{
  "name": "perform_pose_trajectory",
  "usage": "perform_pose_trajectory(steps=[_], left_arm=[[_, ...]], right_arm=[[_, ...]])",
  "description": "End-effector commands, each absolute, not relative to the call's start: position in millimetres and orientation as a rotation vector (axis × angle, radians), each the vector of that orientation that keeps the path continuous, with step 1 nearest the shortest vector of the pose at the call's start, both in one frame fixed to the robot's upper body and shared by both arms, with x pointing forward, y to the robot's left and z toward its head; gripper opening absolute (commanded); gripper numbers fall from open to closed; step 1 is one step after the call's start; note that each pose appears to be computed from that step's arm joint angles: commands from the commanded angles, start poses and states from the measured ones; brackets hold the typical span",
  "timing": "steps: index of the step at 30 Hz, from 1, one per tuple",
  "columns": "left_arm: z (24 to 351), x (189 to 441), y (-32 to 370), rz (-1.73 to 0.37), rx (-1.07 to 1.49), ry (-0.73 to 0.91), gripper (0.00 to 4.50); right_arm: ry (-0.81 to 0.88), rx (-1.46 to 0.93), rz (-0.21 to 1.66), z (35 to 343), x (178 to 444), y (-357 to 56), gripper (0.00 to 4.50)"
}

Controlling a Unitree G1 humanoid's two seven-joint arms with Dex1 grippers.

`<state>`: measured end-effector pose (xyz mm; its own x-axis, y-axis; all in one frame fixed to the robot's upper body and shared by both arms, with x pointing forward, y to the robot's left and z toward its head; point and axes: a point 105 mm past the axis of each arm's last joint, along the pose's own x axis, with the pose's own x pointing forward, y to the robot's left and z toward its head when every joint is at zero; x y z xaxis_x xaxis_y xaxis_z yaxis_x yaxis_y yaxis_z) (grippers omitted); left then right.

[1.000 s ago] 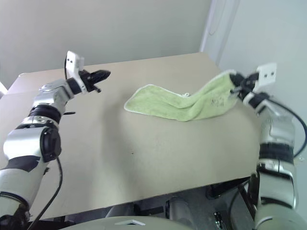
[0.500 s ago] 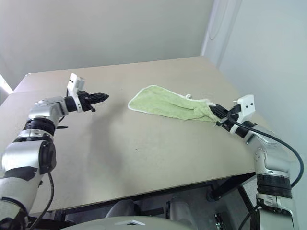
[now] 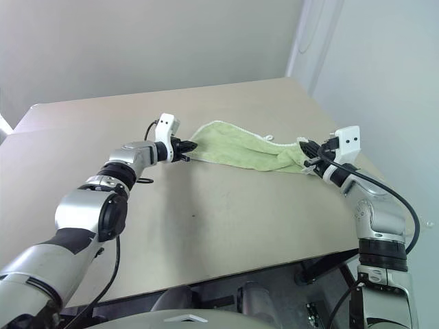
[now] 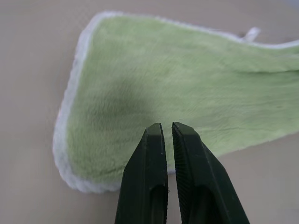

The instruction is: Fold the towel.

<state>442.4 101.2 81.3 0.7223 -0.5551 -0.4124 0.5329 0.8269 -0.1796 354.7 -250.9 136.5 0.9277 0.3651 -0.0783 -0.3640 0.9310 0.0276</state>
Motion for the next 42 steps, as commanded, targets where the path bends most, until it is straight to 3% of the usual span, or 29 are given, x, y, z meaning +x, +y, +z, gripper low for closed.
perform_pose_trajectory(steps=[1, 4, 7, 13, 25, 33, 37, 42], left_arm=[[99, 455, 102, -0.520, -0.020, 0.416, 0.38], [99, 457, 103, -0.488, 0.021, 0.404, 0.38], [95, 457, 103, -0.461, 0.046, 0.403, 0.93], [78, 454, 99, -0.407, 0.035, 0.437, 2.96], [57, 445, 91, -0.348, -0.144, 0.525, 2.96], [95, 456, 102, -0.454, -0.116, 0.394, 2.96], [126, 464, 126, -0.456, -0.223, 0.306, 2.96], [150, 464, 148, -0.487, -0.339, 0.233, 2.96]], right_arm=[[0.033, 0.006, 0.358, 150, 355, -252, 0.00], [0.037, 0.009, 0.342, 150, 353, -254, 0.00], [0.041, 0.012, 0.321, 148, 351, -258, 0.00], [0.058, 0.025, 0.292, 142, 349, -260, 0.00], [0.165, 0.042, 0.248, 134, 358, -258, 0.00], [-0.098, 0.166, 0.439, 233, 343, -233, 0.00], [-0.218, 0.191, 0.623, 291, 318, -213, 0.00], [-0.304, 0.199, 0.834, 337, 291, -187, 0.00]])
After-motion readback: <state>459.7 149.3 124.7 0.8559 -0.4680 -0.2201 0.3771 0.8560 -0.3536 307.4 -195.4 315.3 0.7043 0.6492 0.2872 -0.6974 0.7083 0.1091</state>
